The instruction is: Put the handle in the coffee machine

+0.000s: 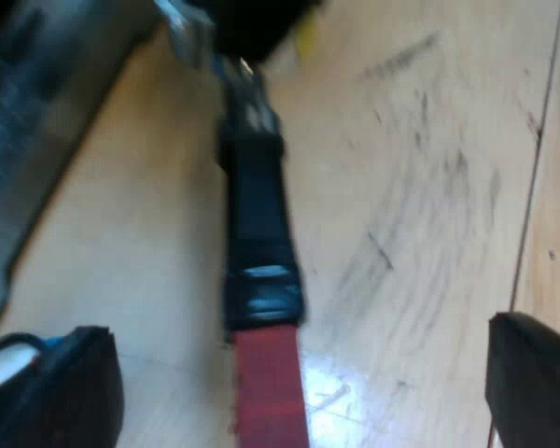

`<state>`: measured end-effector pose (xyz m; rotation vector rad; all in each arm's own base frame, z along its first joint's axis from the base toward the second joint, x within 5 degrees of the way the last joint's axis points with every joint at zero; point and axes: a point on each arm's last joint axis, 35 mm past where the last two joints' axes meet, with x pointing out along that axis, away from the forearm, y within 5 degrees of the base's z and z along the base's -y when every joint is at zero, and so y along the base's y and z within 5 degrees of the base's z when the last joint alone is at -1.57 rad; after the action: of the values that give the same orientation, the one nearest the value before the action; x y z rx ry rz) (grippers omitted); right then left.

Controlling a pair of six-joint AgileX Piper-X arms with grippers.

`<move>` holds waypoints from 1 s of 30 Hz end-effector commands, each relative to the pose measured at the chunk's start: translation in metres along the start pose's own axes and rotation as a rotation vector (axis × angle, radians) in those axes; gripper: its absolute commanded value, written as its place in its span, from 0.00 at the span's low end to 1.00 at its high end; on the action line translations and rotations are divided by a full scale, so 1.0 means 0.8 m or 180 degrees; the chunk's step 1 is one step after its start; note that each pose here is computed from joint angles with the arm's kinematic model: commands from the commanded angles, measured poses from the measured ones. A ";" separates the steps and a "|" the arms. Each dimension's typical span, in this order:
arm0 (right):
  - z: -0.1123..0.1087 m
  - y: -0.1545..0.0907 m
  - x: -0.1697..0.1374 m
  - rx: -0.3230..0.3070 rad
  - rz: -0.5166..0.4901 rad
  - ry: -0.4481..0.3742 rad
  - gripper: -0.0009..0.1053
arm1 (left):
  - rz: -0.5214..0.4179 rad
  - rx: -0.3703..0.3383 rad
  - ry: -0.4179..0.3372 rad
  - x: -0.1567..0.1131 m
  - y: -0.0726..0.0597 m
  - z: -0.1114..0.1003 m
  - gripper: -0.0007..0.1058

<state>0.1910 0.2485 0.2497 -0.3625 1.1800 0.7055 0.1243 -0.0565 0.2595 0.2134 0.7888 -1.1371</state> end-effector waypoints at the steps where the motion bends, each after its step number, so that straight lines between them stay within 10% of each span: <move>1: 0.014 0.003 -0.020 -0.0016 0.0056 -0.0201 0.01 | -0.0042 0.0107 -0.0016 0.003 -0.001 -0.005 0.76; 30: 0.015 0.005 -0.021 -0.0020 0.0157 -0.0189 0.01 | 0.0177 0.0326 -0.0103 0.048 0.019 -0.049 0.76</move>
<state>0.1927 0.2523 0.2591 -0.3372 1.1708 0.7331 0.1266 -0.0562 0.2010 0.2946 0.7080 -1.1216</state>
